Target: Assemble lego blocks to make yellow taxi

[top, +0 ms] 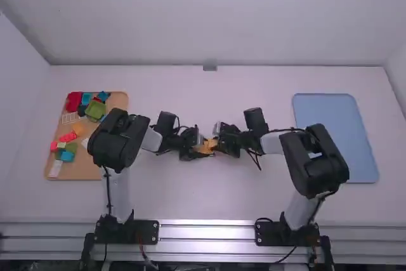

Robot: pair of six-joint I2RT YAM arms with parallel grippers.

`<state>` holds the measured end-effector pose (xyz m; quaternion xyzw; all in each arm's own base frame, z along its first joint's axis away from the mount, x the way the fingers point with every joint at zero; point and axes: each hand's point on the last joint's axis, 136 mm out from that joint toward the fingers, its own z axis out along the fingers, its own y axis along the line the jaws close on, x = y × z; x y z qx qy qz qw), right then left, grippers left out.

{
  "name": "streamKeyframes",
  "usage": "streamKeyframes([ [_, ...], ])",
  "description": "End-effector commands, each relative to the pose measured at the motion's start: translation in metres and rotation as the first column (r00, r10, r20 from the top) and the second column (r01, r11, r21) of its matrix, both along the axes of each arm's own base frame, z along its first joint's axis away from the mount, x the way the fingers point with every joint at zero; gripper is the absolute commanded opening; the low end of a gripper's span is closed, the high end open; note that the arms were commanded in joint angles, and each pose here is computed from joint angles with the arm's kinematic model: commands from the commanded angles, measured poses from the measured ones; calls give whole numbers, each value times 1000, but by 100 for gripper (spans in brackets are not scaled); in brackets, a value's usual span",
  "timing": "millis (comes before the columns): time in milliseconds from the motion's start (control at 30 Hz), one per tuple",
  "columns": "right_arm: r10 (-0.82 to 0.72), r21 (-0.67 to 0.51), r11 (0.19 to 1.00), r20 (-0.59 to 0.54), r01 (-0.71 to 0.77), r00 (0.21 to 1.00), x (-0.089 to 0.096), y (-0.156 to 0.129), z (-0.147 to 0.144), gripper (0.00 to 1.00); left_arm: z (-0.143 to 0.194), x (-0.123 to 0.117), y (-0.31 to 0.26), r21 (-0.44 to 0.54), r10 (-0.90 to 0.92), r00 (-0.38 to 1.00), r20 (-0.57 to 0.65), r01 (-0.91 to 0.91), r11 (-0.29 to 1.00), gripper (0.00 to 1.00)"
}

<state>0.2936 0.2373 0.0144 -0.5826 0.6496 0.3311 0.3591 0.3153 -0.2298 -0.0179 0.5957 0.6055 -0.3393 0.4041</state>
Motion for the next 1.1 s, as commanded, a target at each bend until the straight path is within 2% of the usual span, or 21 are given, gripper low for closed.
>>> streamKeyframes([
  [0,28,48,999,-31,-26,999,-6,-1,-3,28,-15,-14,5,13,1,998,-62,0,1000,49],
  [100,57,64,996,3,-57,998,-7,-1,-1,29,-15,-15,5,11,-1,998,-65,1,1000,49],
  [367,73,-15,997,22,-72,997,-14,11,-12,27,-18,-19,6,22,-2,995,-98,4,1000,46],
  [533,28,-62,998,-17,-29,999,-12,7,-20,25,-18,-19,4,25,-4,996,-92,6,1000,46],
  [767,22,-60,998,-24,-23,999,-12,5,-20,27,-18,-19,4,25,-3,996,-91,6,1000,45],
  [900,23,-58,998,-26,-25,999,-12,5,-20,35,-18,-19,4,25,-4,996,-91,6,1000,45],
  [967,26,-55,998,-26,-27,999,-13,5,-19,46,-18,-19,4,25,-4,996,-91,6,1000,46],
  [1000,26,-55,998,-26,-27,999,-13,5,-19,46,-18,-19,4,25,-4,996,-91,6,1000,46],
  [1033,26,-54,998,-26,-27,999,-12,5,-19,55,-18,-19,4,25,-4,996,-91,6,1000,45],
  [1067,26,-53,998,-24,-27,999,-12,6,-19,58,-18,-19,4,25,-3,996,-90,6,1000,46],
])
